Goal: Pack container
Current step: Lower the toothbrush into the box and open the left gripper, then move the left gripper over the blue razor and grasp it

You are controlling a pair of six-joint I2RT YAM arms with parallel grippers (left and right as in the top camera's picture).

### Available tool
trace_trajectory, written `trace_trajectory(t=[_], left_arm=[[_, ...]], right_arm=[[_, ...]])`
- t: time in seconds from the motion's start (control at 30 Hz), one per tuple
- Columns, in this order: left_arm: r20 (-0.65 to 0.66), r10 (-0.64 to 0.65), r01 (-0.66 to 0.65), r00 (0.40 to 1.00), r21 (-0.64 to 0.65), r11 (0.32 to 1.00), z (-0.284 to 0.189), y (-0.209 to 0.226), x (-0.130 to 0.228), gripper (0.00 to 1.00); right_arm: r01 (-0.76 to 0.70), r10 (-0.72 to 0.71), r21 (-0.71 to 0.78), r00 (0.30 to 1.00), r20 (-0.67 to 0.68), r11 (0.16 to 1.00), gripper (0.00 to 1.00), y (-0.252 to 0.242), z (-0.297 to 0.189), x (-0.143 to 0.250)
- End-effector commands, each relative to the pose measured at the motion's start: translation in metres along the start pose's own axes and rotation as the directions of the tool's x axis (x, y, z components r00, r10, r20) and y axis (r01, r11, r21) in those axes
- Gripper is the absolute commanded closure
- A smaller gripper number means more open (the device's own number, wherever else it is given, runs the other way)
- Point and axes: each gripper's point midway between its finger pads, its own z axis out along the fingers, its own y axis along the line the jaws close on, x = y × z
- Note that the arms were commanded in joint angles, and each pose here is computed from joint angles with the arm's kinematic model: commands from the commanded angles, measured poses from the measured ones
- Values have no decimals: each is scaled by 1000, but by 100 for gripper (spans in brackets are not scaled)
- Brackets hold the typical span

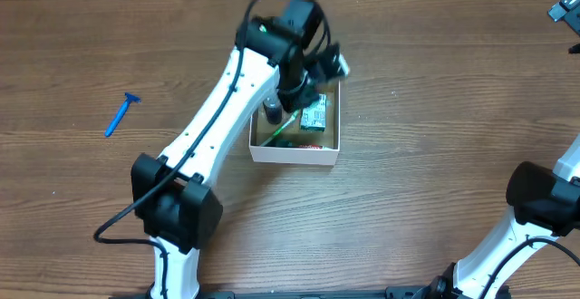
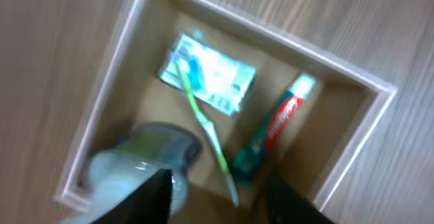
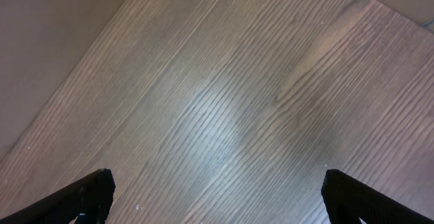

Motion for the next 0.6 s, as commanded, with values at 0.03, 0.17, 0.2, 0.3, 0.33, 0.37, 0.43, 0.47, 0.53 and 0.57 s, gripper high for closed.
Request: trace_trajectory(t=[0.03,0.17,0.2,0.3,0.33,0.37,0.43,0.47,0.53,0.57], left_arm=[[251,-94,136,964,-156,978,-123,17,-43,41],[307,-365,451,879,-284,846,-171,82,12,24],[291,-434,510,853,-286,811,-170,97,33,21],[275,-613,672,740,-277,687,-168,132,90,19],[277,-674,729,684,-262,632,-166,146,114,18],[277,-706,758,652,-244,605,-163,155,129,16],[272,-755,803,596,-213,557,-154,170,155,13],[259,-784,826,564,-205,526,-146,177,173,12],[210,-833,856,513,-205,475,-124,186,206,9],[196,-844,862,500,-208,462,-117,188,215,9]], right_arm=[[1,-1,-19,1000,29,1000,0,1,-12,-3],[1,-1,-19,1000,29,1000,0,1,-12,-3],[1,-1,-19,1000,29,1000,0,1,-12,-3],[1,-1,-19,1000,29,1000,0,1,-12,-3],[1,-1,-19,1000,29,1000,0,1,-12,-3],[1,-1,-19,1000,29,1000,0,1,-12,-3],[1,-1,-19,1000,29,1000,0,1,-12,-3],[1,-1,-19,1000,29,1000,0,1,-12,-3],[1,-1,-19,1000,29,1000,0,1,-12,-3],[1,-1,-19,1000,29,1000,0,1,-12,-3]])
